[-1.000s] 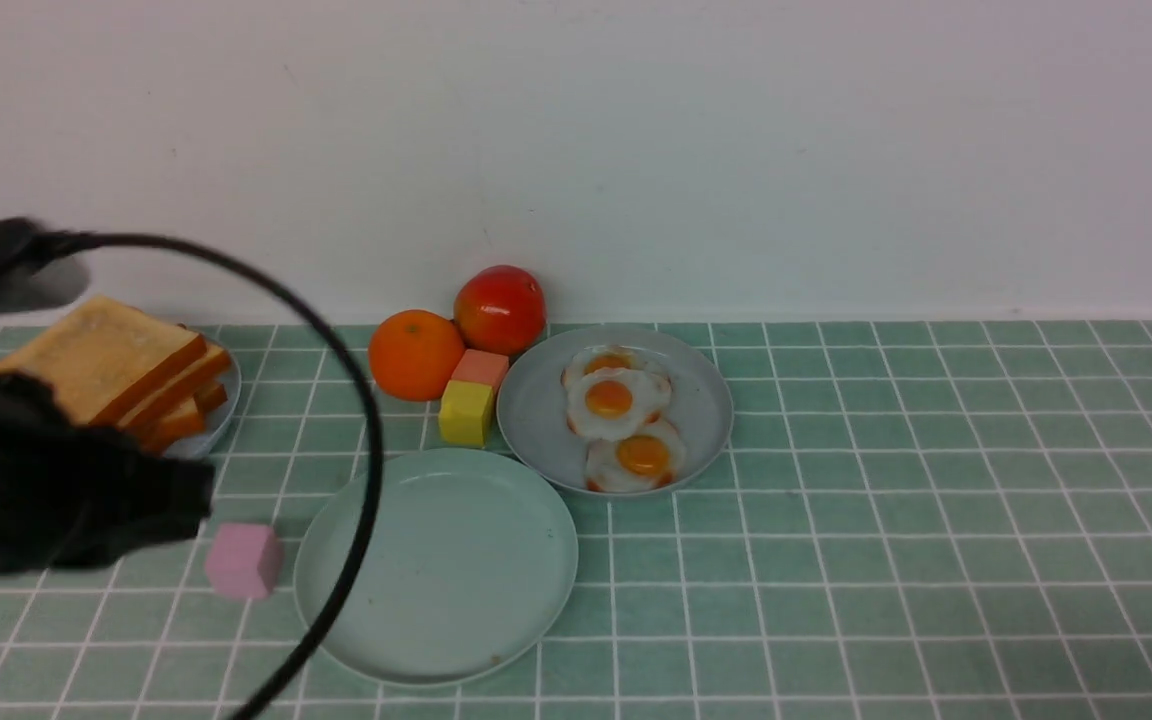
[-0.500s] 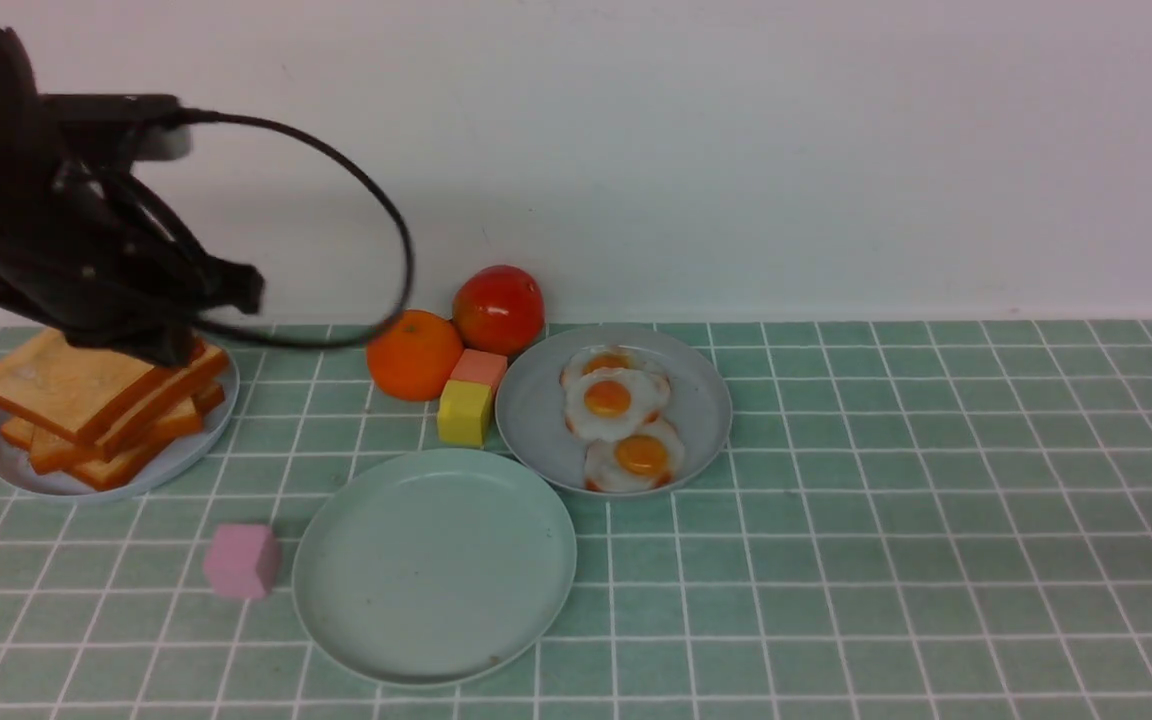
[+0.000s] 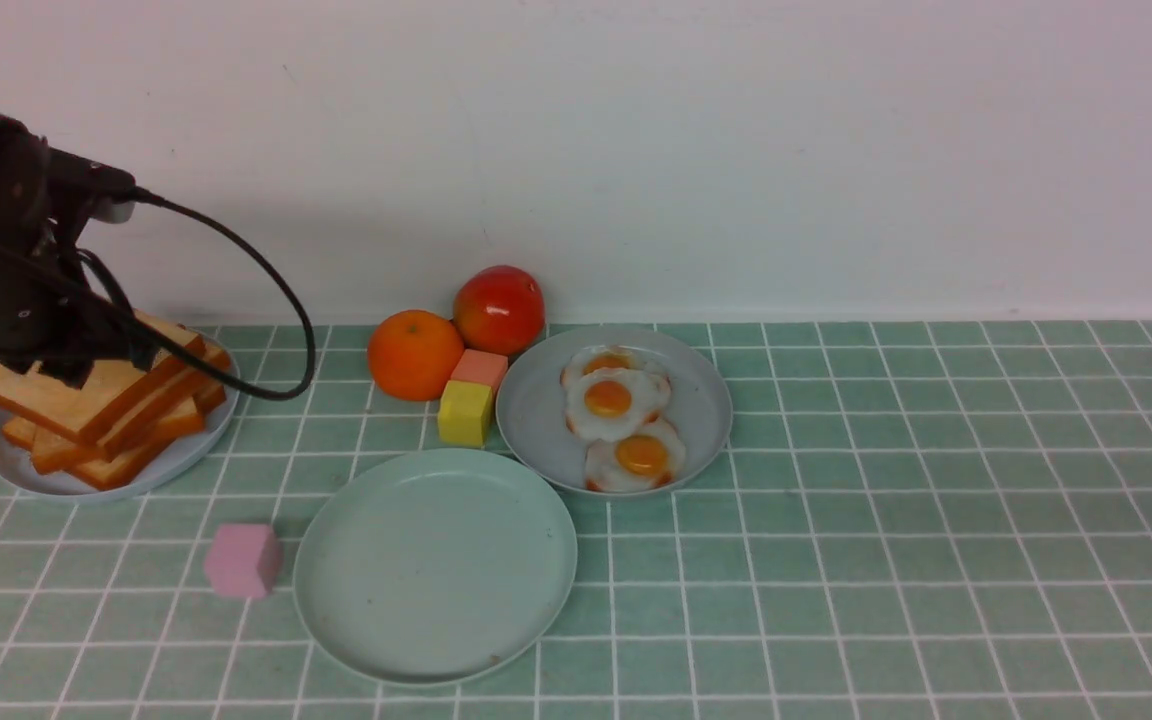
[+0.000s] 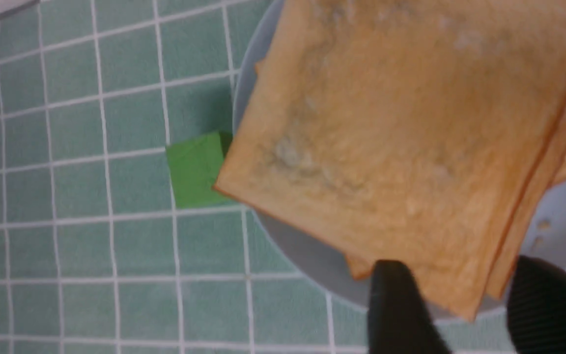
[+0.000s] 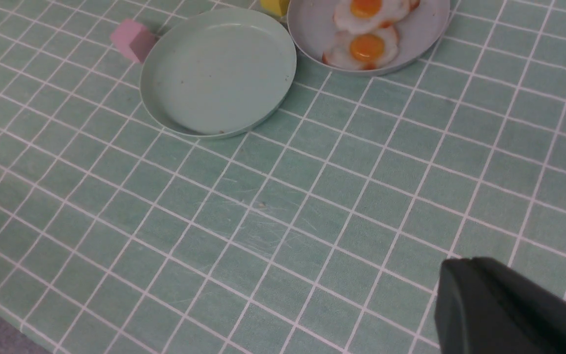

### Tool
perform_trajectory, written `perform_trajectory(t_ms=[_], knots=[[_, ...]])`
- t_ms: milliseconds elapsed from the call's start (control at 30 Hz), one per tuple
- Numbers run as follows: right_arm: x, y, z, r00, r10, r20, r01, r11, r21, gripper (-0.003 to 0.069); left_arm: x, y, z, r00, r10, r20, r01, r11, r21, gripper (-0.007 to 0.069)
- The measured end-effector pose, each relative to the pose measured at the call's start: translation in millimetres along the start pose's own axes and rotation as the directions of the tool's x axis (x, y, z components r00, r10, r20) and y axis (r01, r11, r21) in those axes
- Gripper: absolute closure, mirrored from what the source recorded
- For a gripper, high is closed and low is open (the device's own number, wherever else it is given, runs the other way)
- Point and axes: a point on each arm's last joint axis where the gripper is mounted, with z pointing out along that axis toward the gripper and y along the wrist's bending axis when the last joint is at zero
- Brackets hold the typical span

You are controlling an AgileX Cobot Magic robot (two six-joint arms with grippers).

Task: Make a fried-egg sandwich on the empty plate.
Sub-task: Use the left arm to grab a slice of bread

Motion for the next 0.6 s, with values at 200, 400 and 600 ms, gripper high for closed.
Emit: perform_trajectory(t_ms=[200, 400, 600], knots=[[-0.1, 0.6, 0.0, 1.000, 0.004, 0.001, -0.004, 1.000, -0.006, 0.0654, 3.4, -10.1, 25.9, 0.999, 0.002, -0.034, -0.001, 0.999, 0.034, 0.0165], [-2.0, 9.1, -0.5, 0.998, 0.065, 0.016, -0.064, 0.993, -0.102, 0.0650, 7.7, -18.1, 50.7, 0.998, 0.033, -0.062, -0.030, 0.999, 0.045, 0.0185], [-2.9, 12.4, -0.9, 0.997, 0.077, 0.021, -0.073, 0.988, -0.138, 0.0645, 6.0, -18.9, 52.9, 0.998, 0.016, -0.060, -0.013, 0.999, 0.049, 0.0273]])
